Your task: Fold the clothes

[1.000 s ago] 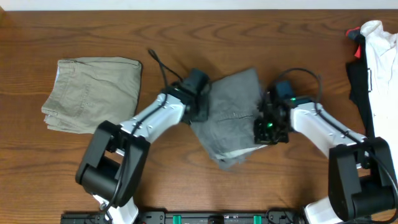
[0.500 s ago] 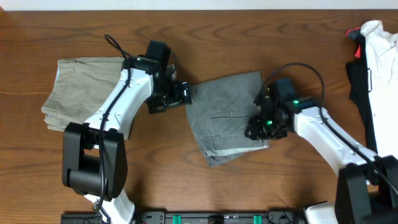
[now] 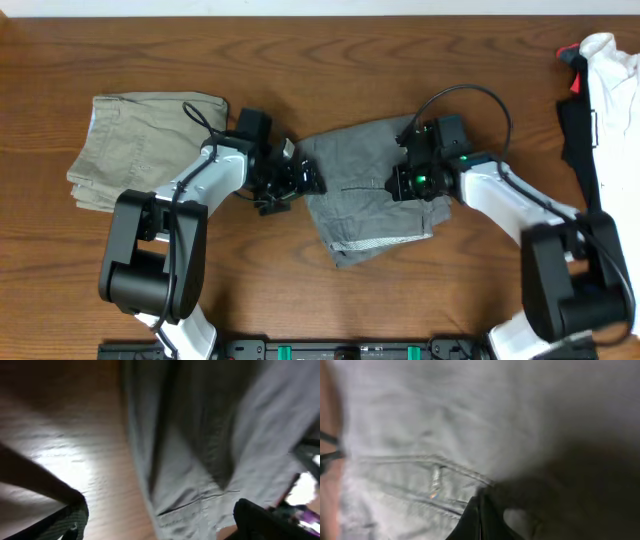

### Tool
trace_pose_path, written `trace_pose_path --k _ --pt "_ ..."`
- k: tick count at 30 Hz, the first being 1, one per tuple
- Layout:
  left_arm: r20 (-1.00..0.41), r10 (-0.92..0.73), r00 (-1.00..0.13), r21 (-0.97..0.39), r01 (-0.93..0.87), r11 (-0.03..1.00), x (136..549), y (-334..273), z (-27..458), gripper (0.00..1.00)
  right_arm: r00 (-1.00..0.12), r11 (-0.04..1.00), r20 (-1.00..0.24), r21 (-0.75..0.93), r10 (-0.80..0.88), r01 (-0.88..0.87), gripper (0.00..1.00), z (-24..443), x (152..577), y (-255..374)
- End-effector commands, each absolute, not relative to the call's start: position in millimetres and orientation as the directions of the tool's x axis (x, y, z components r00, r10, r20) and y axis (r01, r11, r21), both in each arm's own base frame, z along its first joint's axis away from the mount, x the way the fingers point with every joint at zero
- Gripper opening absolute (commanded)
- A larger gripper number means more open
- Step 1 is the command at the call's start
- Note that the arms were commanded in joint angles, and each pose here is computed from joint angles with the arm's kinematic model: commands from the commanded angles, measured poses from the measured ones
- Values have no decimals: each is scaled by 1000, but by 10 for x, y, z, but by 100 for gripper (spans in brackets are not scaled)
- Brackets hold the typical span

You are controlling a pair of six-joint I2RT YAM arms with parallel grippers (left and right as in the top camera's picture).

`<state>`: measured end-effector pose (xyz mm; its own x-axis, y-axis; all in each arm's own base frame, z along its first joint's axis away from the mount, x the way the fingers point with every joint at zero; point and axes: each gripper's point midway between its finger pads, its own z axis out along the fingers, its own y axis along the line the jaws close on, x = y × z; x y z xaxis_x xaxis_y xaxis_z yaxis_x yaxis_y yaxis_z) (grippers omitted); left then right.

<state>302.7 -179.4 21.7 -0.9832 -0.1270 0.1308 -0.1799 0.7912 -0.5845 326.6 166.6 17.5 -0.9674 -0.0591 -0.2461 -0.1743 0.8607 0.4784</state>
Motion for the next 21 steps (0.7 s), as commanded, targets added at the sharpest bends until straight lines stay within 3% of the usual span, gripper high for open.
trace_pose_path --k 1,6,14,21 --pt "181 -154 -971 -579 -231 782 2912 -1812 88 95 -988 864 -154 495 -19 -94 1 -52 3201 1712" --pt "176 -195 -965 -551 -261 793 2881 -1875 -33 95 -996 872 -86 484 -39 -76 1 -267 3077 1738" --pt "174 -196 -965 -551 -260 793 2817 -2090 -166 93 -996 873 -81 482 -43 -77 1 -282 3064 1746" --pt "83 -188 -979 -578 -201 791 2988 -2206 -188 56 -996 873 -76 481 -45 -76 1 -285 3047 1749"
